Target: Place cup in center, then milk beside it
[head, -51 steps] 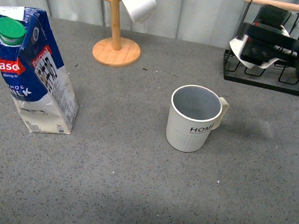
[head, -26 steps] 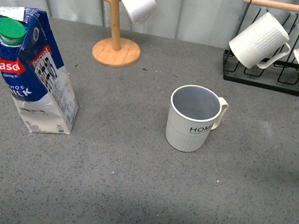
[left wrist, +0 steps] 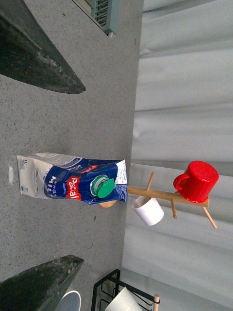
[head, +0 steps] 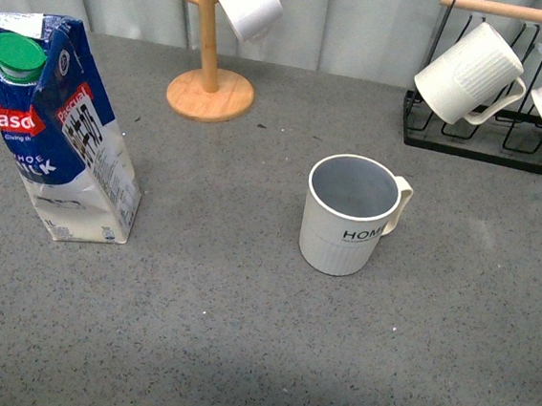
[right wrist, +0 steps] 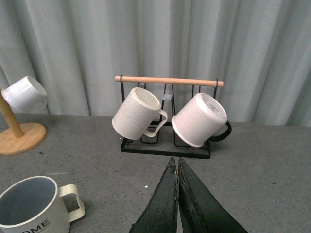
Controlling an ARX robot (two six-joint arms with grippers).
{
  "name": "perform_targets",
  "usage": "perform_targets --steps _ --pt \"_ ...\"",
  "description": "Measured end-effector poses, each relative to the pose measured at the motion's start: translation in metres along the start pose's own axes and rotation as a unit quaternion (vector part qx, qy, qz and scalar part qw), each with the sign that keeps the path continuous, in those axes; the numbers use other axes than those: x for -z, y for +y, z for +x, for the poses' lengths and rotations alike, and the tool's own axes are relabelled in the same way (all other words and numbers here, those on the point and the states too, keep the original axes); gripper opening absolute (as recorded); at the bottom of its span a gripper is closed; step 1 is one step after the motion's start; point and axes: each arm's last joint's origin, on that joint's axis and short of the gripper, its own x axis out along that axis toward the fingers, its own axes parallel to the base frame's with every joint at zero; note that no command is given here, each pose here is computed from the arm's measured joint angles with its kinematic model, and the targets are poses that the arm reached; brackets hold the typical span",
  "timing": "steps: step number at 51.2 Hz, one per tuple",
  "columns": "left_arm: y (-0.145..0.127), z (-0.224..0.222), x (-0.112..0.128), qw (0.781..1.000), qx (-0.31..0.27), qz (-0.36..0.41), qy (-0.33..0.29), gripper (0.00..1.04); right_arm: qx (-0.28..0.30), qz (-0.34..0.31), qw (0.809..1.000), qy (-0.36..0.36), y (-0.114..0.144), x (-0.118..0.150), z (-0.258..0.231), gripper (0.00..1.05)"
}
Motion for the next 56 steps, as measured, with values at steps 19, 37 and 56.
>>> perform_targets --steps 19,37,56 --pt "0.0 0.0 0.0 1.0 0.0 0.0 0.0 0.98 -0.001 0.0 1.0 -0.005 -0.001 -0.002 -0.024 0.01" --pt "0.0 0.0 0.0 1.0 0.0 0.0 0.0 0.98 -0.001 0.0 1.0 -0.011 -0.001 -0.006 -0.039 0.01" --pt "0.0 0.0 0.0 1.0 0.0 0.0 0.0 0.98 -0.001 0.0 1.0 -0.012 -0.001 -0.006 -0.048 0.01"
